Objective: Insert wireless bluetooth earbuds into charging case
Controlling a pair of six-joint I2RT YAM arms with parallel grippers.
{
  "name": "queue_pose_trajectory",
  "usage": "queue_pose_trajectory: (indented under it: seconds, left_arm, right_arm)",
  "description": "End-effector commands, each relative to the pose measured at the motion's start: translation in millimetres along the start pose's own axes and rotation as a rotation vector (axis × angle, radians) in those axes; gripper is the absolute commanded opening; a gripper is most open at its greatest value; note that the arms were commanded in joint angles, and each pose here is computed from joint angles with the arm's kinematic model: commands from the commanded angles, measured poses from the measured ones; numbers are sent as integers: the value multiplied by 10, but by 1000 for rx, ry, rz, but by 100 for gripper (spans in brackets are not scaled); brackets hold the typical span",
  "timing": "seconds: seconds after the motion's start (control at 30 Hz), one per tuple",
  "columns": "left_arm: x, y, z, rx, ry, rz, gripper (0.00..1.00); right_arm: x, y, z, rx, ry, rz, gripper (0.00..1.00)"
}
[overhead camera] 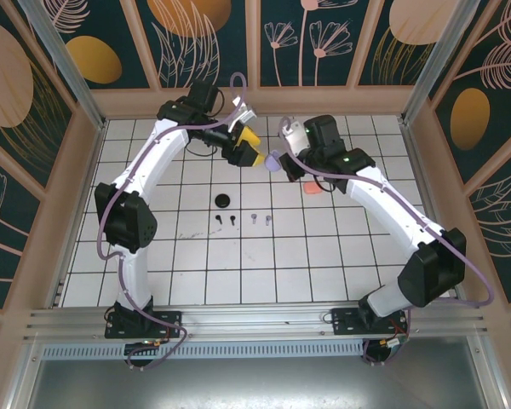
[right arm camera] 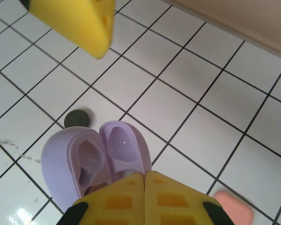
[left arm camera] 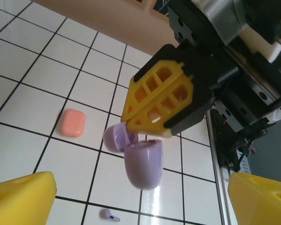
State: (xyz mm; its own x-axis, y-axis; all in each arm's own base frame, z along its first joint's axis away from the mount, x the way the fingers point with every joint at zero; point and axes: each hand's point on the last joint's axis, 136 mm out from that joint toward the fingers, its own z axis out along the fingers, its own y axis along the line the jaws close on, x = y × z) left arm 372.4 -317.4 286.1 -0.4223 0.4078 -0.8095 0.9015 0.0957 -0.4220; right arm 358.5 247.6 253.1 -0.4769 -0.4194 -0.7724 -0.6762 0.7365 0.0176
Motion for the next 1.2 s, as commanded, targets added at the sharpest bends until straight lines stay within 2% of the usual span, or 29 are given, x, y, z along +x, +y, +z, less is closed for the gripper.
queue_pose_trajectory:
  seconds: [0.0, 0.13, 0.37, 0.87, 1.17]
  left_arm:
    - [148, -18, 54, 47, 27, -16, 93]
    - [232, -8, 86, 60, 44, -30, 88]
    - [255, -60, 98, 102, 37, -28, 72]
    - [249, -86, 119, 144, 21, -33, 63]
    - [216, -126, 143, 167, 10, -25, 55]
  right_arm:
    - [-116, 71, -70, 16, 3, -53, 0]
    - [-193, 152, -59, 11, 5, -77, 0]
    - [-269, 212, -23, 10, 7, -105, 0]
    - [-281, 246, -6, 5, 1, -110, 0]
    - [-353, 283, -24, -9, -16, -109, 0]
